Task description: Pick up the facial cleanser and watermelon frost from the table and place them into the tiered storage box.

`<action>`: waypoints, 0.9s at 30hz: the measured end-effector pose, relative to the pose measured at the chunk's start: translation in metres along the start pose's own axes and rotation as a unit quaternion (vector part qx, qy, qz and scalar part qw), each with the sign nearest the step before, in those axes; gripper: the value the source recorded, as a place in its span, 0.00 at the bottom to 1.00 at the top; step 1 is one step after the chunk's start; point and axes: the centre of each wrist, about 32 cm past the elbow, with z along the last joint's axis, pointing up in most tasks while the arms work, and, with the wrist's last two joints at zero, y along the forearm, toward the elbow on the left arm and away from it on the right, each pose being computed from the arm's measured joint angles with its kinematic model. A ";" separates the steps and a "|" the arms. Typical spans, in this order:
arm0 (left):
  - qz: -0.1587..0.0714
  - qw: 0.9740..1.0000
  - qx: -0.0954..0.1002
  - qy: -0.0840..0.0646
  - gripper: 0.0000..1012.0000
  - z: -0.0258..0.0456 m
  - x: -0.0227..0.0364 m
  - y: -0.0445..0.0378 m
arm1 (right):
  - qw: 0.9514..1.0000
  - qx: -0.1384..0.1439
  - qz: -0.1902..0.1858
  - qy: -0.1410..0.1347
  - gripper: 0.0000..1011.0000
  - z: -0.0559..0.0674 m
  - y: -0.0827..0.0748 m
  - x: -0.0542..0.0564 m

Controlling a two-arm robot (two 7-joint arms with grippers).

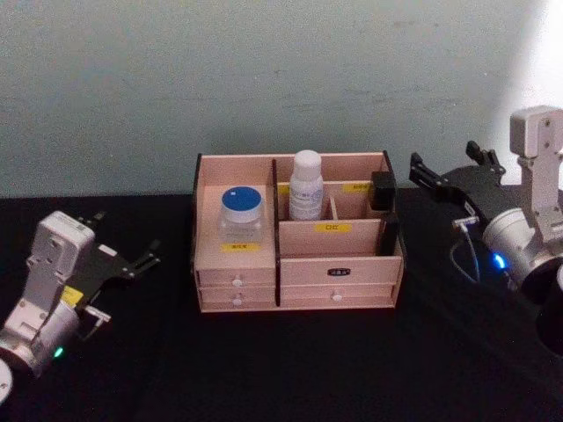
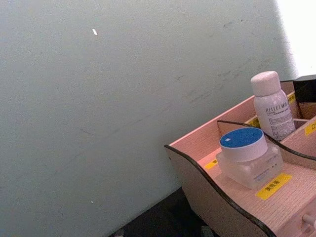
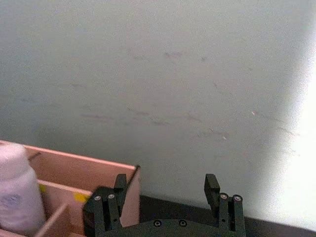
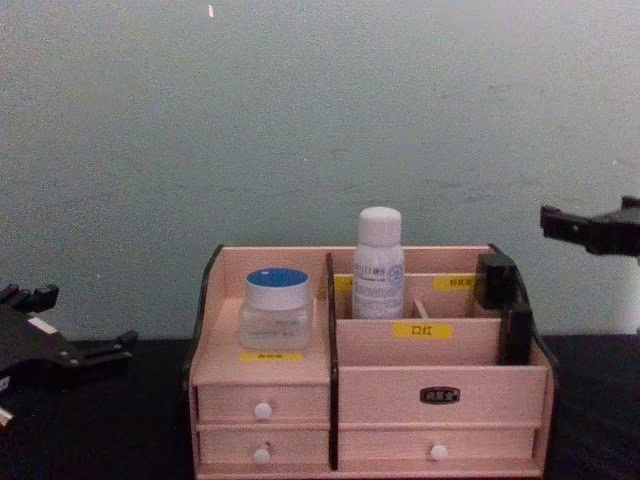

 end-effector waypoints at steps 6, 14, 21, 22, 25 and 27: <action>0.000 1.000 0.000 0.000 0.99 0.0000 0.0000 0.0000 | 1.000 -0.018 -0.024 -0.008 0.99 -0.016 -0.003 -0.003; 0.000 1.000 0.000 0.000 0.99 0.0000 0.0000 0.0000 | 0.998 -0.043 -0.035 -0.015 0.99 -0.030 -0.005 -0.007; 0.000 1.000 0.000 0.000 0.99 0.0000 0.0000 0.0000 | 0.997 -0.066 -0.032 -0.020 0.99 -0.040 -0.005 -0.010; 0.000 1.000 0.000 0.000 0.99 0.0000 0.0000 0.0000 | 0.997 -0.070 -0.032 -0.021 0.99 -0.041 -0.005 -0.011; 0.000 1.000 0.000 0.000 0.99 0.0000 0.0000 0.0000 | 0.997 -0.072 -0.031 -0.022 0.99 -0.042 -0.005 -0.011; 0.000 1.000 0.000 0.000 0.99 0.0000 0.0000 0.0000 | 0.997 -0.071 -0.031 -0.022 0.99 -0.042 -0.005 -0.011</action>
